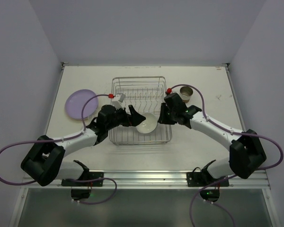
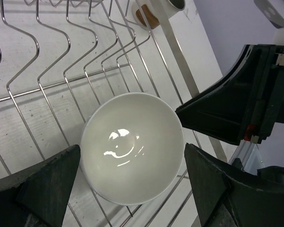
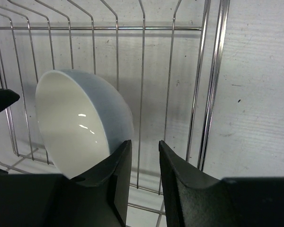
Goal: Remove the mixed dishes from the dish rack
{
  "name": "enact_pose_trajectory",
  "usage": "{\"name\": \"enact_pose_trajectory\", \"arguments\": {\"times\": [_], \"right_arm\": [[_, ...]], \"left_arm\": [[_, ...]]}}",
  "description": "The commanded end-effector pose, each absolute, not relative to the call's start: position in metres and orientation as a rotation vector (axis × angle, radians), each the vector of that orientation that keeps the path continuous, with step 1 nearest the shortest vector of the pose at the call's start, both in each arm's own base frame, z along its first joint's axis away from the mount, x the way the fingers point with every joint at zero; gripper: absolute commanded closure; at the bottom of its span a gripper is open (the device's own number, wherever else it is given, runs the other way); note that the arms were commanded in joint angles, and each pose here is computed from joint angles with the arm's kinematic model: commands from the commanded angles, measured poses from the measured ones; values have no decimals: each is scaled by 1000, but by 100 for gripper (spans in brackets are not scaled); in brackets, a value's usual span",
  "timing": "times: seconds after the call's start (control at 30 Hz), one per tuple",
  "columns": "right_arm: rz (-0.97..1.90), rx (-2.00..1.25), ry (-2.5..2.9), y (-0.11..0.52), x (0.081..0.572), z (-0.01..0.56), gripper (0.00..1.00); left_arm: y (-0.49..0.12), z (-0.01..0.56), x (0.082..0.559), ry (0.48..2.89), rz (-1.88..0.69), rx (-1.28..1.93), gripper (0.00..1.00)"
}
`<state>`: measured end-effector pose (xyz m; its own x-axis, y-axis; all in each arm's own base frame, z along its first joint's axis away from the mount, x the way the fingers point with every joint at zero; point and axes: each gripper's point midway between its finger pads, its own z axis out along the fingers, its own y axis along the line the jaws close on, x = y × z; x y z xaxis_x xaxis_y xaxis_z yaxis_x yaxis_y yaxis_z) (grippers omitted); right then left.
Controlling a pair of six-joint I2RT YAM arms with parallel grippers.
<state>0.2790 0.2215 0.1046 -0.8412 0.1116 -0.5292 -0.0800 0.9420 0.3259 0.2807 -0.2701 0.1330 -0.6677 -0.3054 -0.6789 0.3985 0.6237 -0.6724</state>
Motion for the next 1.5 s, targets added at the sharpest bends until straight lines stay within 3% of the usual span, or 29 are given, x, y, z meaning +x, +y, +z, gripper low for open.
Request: {"name": "enact_pose_trajectory", "arguments": {"times": [0.0,0.2,0.7,1.1,1.47], "right_arm": [[514,10,2478,228,282,123,67],[512,7,2437,225,281,142,61],[547,-18,2210,208,276,202,62],[519,-30,1942,160,249,247,50],[465,11,1900,139,242,241,50]], "left_arm": [[-267,133,288,2068,-1015,112,5],[-259,129,290,2106,-932,127,5],[-258,128,292,2154,-804,194,6],[-273,117,293,2255,-694,233,23],[-273,114,293,2236,-699,236,27]]}}
